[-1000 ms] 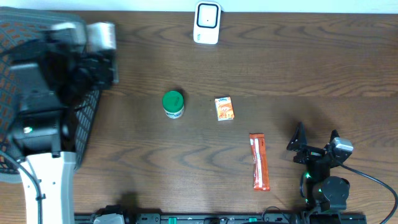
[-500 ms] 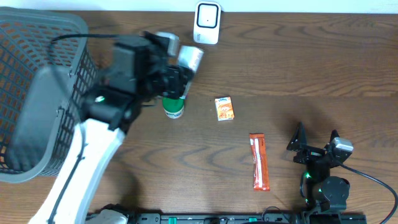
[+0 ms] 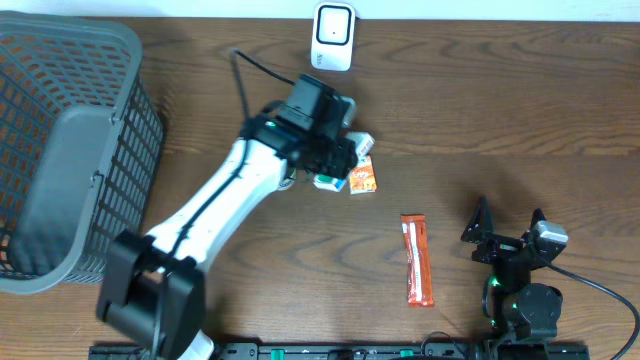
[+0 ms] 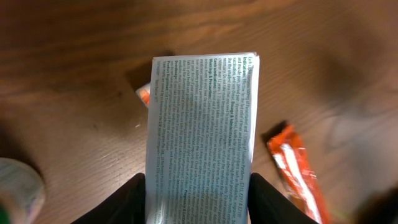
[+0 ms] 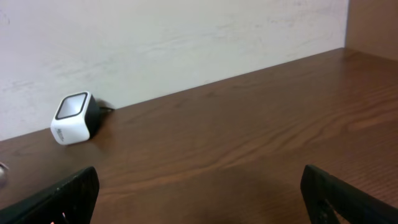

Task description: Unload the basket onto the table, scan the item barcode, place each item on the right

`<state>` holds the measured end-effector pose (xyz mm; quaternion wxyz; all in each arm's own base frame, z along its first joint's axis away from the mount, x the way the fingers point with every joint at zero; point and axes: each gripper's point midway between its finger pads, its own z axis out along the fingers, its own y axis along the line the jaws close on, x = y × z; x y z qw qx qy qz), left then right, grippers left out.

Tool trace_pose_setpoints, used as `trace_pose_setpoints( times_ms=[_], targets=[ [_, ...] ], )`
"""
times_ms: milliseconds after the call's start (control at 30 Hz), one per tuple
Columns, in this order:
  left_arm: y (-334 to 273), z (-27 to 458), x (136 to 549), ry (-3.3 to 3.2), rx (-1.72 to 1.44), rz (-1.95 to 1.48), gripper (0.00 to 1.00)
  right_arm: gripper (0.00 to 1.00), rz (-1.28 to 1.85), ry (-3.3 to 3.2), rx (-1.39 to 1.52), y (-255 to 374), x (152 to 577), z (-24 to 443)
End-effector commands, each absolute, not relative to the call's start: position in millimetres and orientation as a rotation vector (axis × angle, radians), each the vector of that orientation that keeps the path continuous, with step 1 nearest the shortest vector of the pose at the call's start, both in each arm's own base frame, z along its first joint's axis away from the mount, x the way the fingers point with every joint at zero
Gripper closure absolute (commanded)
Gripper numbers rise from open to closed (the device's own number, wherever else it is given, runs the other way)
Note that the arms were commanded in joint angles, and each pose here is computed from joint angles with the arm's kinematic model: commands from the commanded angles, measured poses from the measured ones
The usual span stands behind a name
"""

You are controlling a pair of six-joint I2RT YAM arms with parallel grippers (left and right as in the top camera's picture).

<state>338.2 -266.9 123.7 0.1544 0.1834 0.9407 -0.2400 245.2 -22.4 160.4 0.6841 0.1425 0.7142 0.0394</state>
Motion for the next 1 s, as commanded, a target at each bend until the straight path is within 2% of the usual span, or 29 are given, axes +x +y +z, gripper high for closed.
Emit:
trace_pose_setpoints(
  times_ms=[0, 233, 433, 633, 767, 967],
  targets=[
    [-268, 92, 337, 2.77, 0.47, -0.523, 0.54, 0.01, 0.089, 1.6, 0.336, -24, 245, 159],
    [-270, 56, 327, 2.845, 0.379, -0.325, 0.54, 0.01, 0.089, 1.6, 0.336, -24, 245, 159],
    [-268, 54, 329, 2.841, 0.152, -0.242, 0.54, 0.01, 0.089, 1.6, 0.336, -24, 245, 159],
    [-274, 54, 322, 2.82, 0.059, -0.187, 0.55, 0.01, 0.089, 1.6, 0.336, -24, 245, 159],
    [-259, 54, 320, 2.786, -0.15, -0.06, 0.54, 0.01, 0.089, 1.6, 0.336, -24, 245, 159],
    [-227, 53, 306, 2.675, -0.644, 0.108, 0.55, 0.01, 0.089, 1.6, 0.336, -24, 245, 159]
  ],
)
